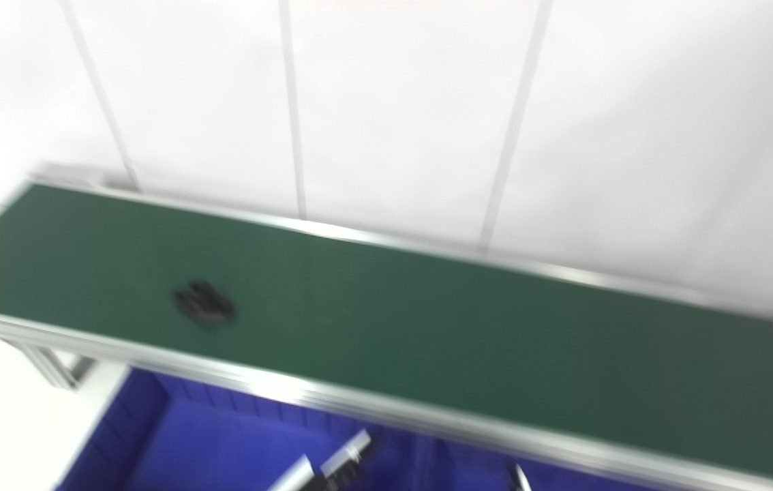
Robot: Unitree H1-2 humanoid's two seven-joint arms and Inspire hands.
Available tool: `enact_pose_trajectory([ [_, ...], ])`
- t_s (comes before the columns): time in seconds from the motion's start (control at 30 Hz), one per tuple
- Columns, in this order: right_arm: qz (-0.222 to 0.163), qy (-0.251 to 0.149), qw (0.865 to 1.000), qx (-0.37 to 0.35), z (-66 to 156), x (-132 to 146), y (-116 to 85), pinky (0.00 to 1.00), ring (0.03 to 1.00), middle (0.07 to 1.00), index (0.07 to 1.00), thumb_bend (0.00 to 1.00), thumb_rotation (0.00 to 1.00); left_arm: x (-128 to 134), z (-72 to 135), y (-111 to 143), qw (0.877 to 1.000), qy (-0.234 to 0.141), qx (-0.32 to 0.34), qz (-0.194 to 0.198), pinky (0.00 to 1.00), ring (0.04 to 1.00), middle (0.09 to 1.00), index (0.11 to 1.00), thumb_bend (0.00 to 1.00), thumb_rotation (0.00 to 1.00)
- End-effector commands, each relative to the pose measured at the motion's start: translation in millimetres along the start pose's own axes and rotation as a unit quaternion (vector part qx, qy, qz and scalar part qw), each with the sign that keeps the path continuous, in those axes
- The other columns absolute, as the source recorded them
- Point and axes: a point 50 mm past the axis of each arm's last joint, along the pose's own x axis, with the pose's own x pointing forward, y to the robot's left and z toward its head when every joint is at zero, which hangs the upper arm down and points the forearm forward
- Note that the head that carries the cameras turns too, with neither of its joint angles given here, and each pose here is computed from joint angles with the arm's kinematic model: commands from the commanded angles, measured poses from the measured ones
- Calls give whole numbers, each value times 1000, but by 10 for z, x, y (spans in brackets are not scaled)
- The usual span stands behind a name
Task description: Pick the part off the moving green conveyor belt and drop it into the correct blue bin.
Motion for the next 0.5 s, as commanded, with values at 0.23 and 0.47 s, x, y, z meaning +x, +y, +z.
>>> enact_pose_trajectory([
  [0.23,-4,-43,999,-8,83,66,-60,955,992,1000,1000,628,831,132,89,5,999,-40,8,7,878,960,1000,993,759,571],
  [0.47,-3,-49,999,-3,63,76,-82,947,984,1000,1000,613,817,151,98,-12,999,-42,9,6,881,966,1000,996,761,570],
])
